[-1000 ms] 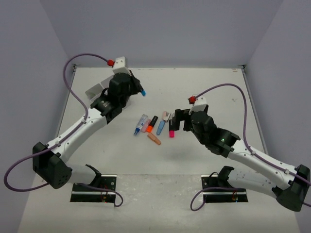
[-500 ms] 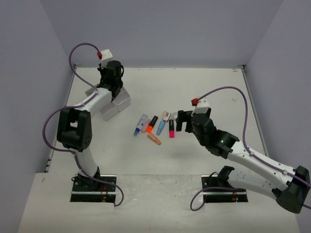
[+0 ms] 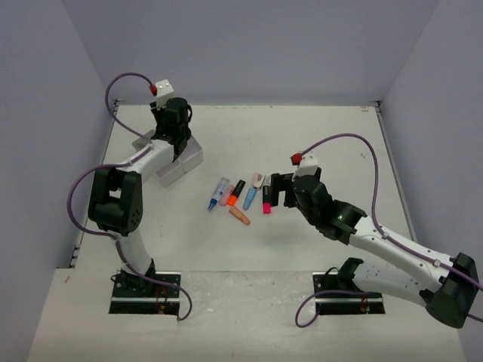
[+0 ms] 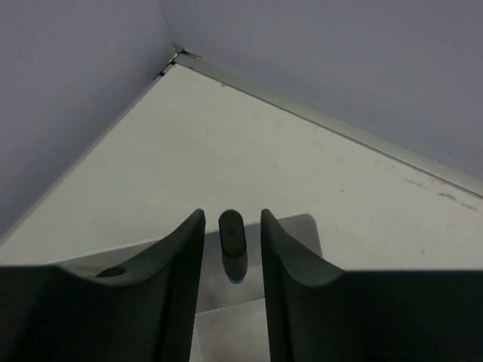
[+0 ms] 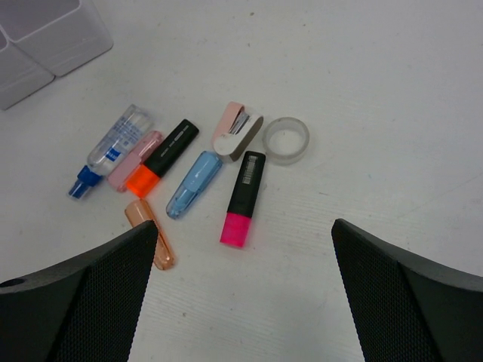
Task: Sort the stationery into containers
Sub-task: Place the pen in the storage box, then pick up the pen from the center of the board.
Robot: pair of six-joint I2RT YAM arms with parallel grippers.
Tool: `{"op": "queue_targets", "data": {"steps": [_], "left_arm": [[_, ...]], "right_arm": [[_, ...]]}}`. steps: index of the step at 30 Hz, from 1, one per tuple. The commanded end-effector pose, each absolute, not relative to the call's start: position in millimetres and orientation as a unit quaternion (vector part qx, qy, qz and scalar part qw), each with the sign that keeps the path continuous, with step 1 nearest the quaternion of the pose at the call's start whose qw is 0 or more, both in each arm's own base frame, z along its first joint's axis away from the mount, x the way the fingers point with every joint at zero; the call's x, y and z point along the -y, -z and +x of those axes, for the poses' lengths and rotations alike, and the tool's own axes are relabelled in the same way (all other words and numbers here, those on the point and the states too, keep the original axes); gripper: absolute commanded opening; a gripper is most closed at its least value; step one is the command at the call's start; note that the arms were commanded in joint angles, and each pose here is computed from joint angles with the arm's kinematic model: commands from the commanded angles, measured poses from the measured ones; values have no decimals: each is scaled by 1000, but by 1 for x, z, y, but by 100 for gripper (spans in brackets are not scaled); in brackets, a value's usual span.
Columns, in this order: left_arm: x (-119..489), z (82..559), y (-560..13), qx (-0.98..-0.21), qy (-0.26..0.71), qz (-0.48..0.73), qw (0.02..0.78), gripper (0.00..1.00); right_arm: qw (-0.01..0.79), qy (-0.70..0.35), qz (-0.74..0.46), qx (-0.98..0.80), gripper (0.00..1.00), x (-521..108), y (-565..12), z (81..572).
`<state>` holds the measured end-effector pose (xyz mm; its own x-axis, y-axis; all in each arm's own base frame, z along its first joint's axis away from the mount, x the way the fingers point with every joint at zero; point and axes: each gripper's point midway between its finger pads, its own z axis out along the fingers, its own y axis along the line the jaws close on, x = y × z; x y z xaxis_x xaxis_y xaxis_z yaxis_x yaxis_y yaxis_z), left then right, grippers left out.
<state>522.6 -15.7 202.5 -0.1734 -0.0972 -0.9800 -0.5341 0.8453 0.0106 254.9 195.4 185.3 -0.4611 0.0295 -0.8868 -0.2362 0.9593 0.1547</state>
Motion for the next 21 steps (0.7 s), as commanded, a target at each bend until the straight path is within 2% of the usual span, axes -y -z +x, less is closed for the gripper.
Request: {"op": "queue_targets", "data": {"steps": [1, 3, 5, 8, 11, 12, 14, 21], "left_arm": [[12, 518, -222, -723, -156, -249, 625, 58], [14, 516, -229, -721, -145, -255, 628, 62], [19, 511, -249, -717, -117, -264, 635, 71], [29, 501, -277, -719, -69, -283, 630, 84], [52, 478, -303, -756, 8, -286, 588, 96], [66, 468, -312, -769, 47, -268, 579, 98], [80, 446, -309, -783, 81, -252, 563, 100], [117, 368, -273, -823, 155, -154, 525, 100]], "right_arm": [[499, -154, -81, -849, 99, -214, -186, 256], [480, -149, -82, -861, 99, -216, -179, 254], [438, -135, -69, -886, 96, -221, -160, 253], [381, -103, -52, -917, 83, -226, -127, 252], [325, -82, -55, -941, 72, -231, -93, 247], [310, -77, -56, -946, 66, -232, -84, 246], [288, -61, -58, -954, 62, -233, -69, 246], [279, -42, -59, -958, 58, -236, -59, 265]]}}
